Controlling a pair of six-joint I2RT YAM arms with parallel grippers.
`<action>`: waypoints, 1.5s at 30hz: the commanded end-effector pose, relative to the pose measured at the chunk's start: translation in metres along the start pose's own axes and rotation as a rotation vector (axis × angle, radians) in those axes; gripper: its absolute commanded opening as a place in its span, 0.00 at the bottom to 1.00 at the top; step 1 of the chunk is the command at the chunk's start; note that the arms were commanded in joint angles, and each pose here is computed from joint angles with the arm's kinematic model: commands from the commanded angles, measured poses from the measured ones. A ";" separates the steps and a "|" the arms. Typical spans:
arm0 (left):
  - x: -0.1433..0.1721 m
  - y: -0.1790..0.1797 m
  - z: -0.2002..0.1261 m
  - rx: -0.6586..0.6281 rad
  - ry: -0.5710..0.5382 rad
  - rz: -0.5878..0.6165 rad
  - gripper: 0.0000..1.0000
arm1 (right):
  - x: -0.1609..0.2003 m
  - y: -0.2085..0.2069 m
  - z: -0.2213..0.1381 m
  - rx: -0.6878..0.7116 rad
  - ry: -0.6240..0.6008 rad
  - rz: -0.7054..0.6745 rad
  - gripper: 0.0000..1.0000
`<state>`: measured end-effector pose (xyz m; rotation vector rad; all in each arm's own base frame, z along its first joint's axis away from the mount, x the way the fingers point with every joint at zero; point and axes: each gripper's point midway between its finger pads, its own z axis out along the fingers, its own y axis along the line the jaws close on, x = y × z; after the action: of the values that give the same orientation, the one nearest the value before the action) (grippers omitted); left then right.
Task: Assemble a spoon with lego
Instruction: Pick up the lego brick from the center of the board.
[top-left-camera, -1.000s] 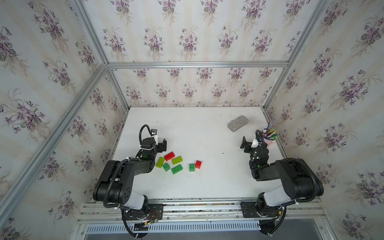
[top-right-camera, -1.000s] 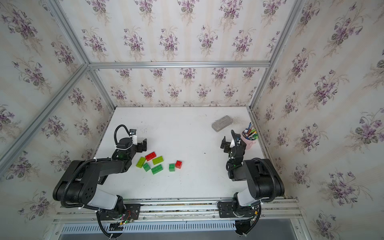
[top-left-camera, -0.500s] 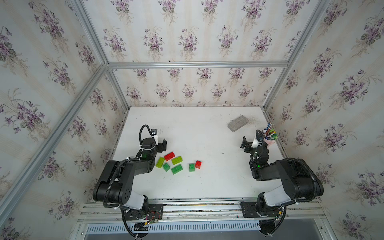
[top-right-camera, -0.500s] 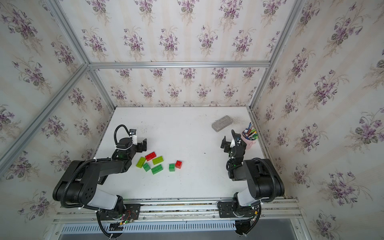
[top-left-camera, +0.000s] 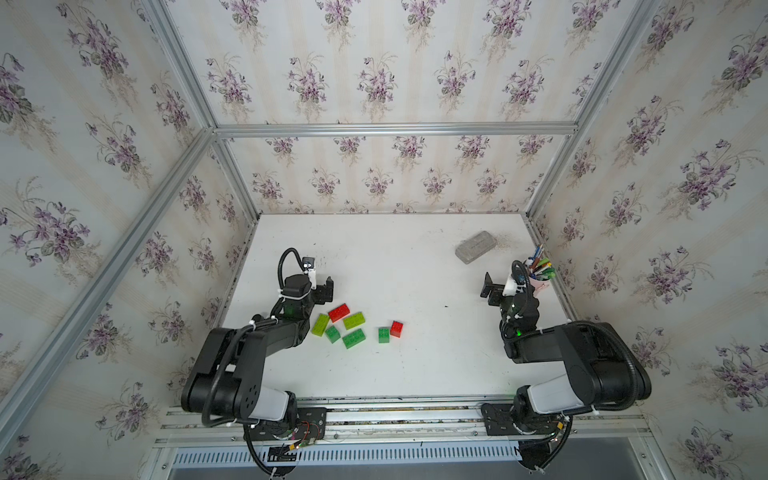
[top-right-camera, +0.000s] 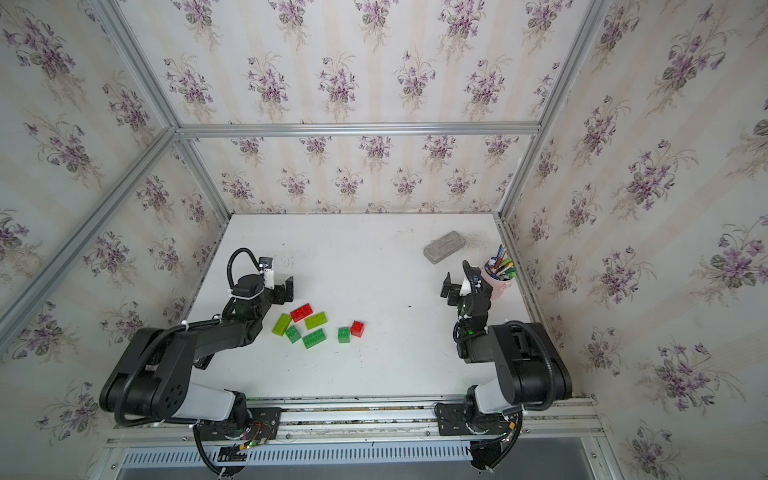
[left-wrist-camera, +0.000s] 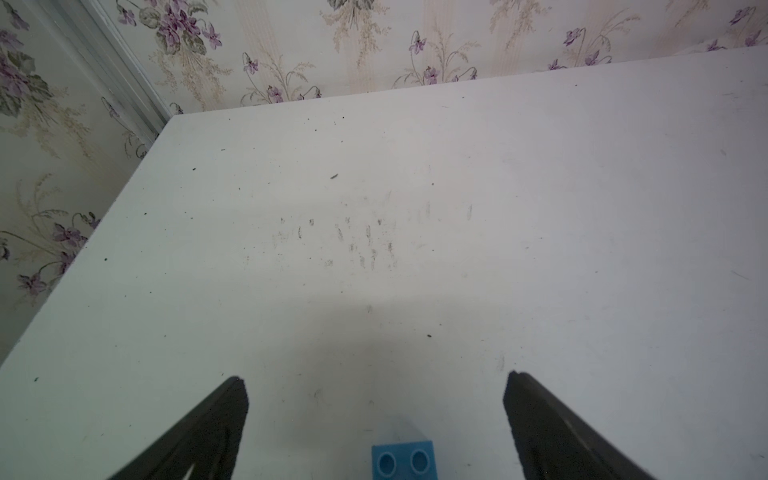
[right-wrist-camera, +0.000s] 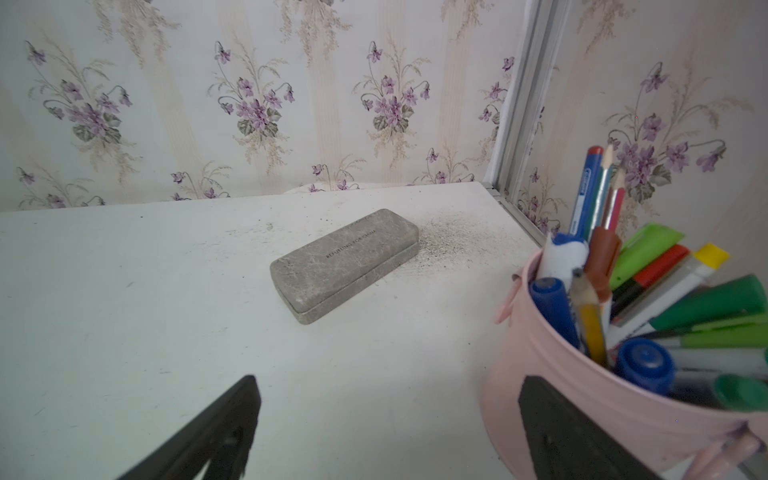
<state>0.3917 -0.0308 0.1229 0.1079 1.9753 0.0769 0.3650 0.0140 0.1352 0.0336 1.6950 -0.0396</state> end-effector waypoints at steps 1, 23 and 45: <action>-0.030 0.002 -0.023 -0.004 0.008 -0.052 0.99 | -0.023 0.037 -0.006 -0.168 -0.022 -0.111 1.00; 0.015 -0.096 -0.121 0.348 0.083 -0.150 1.00 | 0.054 0.278 -0.149 -1.214 0.319 -0.579 0.92; 0.047 -0.094 -0.122 0.327 0.134 -0.191 1.00 | 0.103 0.305 -0.135 -1.241 0.539 -0.743 0.60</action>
<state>0.2556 -0.1210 0.1169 0.1634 2.1124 -0.3701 0.2328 0.3256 0.0531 -1.5756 1.8979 0.5255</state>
